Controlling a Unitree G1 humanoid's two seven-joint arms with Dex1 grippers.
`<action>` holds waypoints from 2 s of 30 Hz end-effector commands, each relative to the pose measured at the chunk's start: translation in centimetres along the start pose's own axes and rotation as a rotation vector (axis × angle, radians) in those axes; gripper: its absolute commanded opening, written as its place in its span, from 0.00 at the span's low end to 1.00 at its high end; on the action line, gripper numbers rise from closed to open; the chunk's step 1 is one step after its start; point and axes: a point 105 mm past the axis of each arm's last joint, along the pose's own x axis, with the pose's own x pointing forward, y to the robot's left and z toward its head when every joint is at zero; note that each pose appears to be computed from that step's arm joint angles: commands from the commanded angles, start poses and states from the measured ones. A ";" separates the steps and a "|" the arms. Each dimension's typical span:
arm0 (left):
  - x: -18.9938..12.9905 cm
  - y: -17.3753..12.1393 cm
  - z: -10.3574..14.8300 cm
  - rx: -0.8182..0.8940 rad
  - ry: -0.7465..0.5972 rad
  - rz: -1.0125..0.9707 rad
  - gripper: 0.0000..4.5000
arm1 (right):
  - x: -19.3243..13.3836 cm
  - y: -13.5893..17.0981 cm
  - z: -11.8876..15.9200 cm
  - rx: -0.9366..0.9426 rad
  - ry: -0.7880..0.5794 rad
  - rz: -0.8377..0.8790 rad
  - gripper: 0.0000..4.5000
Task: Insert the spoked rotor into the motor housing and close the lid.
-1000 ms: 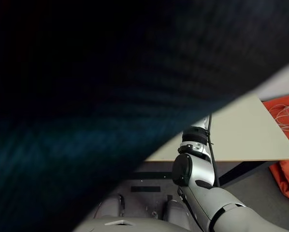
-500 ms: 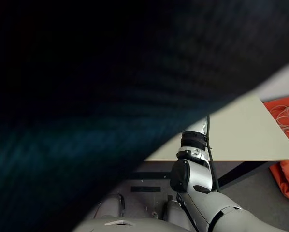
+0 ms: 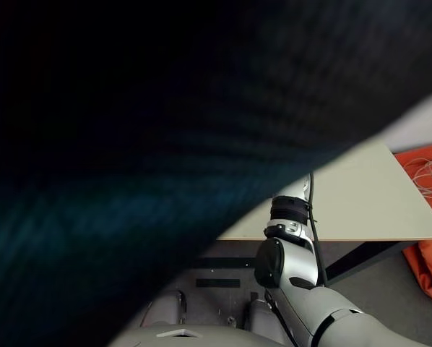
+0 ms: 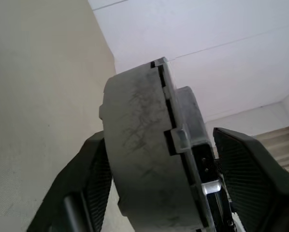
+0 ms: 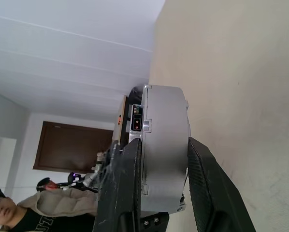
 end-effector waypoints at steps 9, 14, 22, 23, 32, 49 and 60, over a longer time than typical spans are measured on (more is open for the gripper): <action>0.6 -2.9 0.3 -0.083 -0.002 -0.145 0.53 | -0.1 3.2 1.2 -0.053 -0.044 0.105 0.26; 0.6 -3.6 0.2 -0.128 -0.008 -0.205 0.53 | -0.1 3.2 1.1 -0.045 -0.039 0.109 0.26; 1.0 -4.8 -0.9 -0.220 0.015 -0.295 0.53 | 0.0 3.3 1.0 -0.043 -0.033 0.108 0.26; 1.1 -4.9 -1.1 -0.232 0.020 -0.300 0.53 | 0.0 3.4 1.0 -0.043 -0.032 0.109 0.26; 1.8 -5.0 -2.2 -0.206 0.050 -0.287 0.47 | 0.0 3.4 1.1 -0.047 -0.036 0.110 0.26; 1.9 -5.1 -2.2 -0.177 0.053 -0.279 0.47 | 0.0 3.3 1.7 -0.167 -0.087 0.070 0.69; 1.6 -4.7 -2.2 -0.165 0.056 -0.260 0.47 | -0.3 2.6 4.1 -0.202 -0.225 0.014 0.69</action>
